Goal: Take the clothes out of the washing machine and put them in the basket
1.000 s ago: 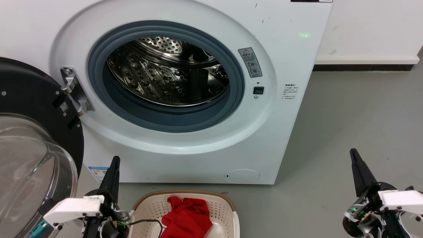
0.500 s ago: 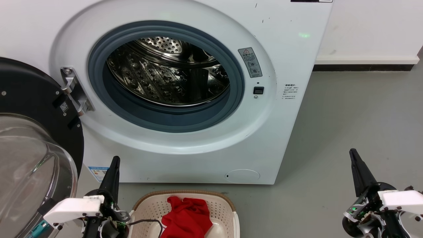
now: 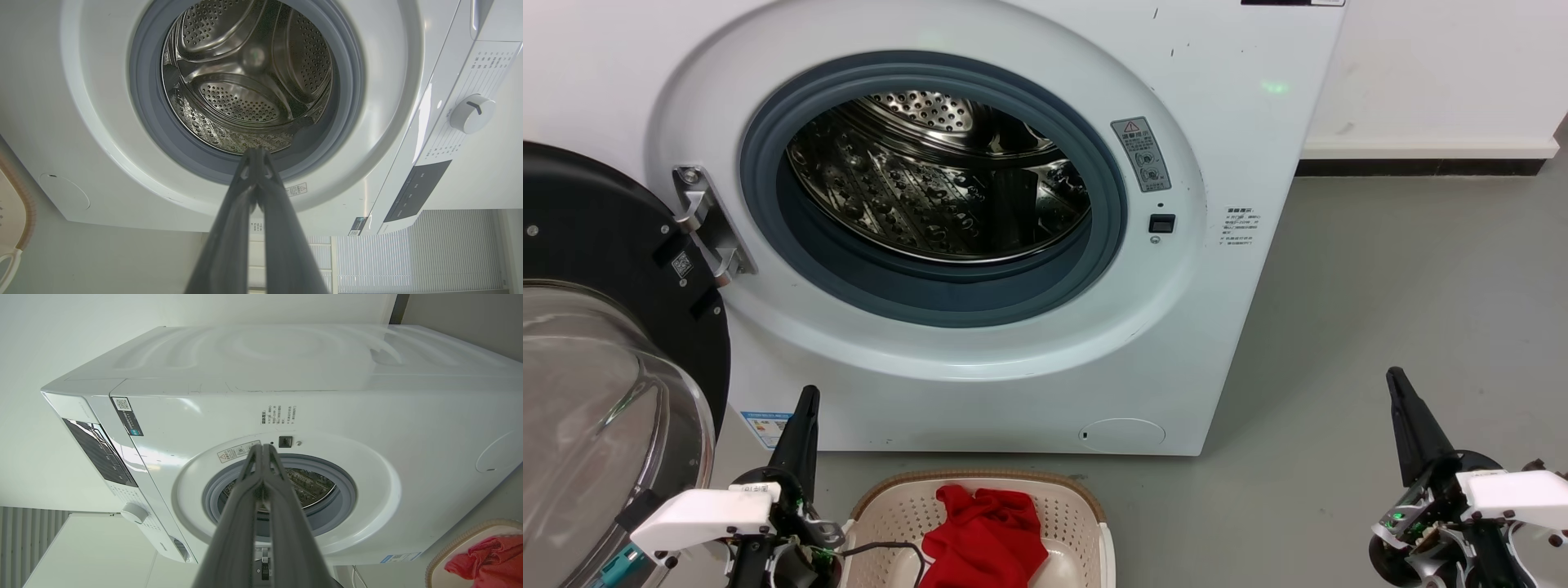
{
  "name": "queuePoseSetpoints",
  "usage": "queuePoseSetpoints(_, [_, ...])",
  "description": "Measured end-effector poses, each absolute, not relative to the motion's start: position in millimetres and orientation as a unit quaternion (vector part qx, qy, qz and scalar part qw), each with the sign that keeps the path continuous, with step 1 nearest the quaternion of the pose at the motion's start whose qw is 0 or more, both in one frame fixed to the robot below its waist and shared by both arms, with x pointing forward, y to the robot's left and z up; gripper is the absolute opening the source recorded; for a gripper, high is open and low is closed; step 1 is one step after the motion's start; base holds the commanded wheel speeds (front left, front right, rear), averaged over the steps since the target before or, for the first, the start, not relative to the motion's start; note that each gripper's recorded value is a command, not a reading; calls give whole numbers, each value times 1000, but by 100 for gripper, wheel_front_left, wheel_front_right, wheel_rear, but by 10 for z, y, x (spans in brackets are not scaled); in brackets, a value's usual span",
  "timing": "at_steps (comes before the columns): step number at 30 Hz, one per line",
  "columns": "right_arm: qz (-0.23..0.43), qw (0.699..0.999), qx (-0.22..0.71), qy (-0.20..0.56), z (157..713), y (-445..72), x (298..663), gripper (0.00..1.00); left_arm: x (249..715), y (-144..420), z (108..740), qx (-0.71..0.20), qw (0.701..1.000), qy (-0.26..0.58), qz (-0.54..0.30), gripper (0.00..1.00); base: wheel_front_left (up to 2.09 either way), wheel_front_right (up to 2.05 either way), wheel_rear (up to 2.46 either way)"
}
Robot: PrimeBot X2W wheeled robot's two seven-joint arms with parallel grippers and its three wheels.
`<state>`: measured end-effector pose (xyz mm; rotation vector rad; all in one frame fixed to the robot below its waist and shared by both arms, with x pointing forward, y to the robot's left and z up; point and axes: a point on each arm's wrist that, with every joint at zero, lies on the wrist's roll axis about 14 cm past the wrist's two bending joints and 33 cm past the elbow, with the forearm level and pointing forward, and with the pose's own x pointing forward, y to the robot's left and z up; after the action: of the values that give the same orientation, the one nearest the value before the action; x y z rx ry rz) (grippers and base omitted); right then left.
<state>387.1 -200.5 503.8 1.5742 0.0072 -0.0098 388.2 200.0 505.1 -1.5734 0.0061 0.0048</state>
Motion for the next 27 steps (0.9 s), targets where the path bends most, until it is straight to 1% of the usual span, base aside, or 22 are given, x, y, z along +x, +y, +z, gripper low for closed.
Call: queuePoseSetpoints(27, [-4, 705, 709, 3, 5043, -2005, 3874, 0, 3882, 2000, 5051, -708, 706, 3, 2, 0, 0, 0, 0])
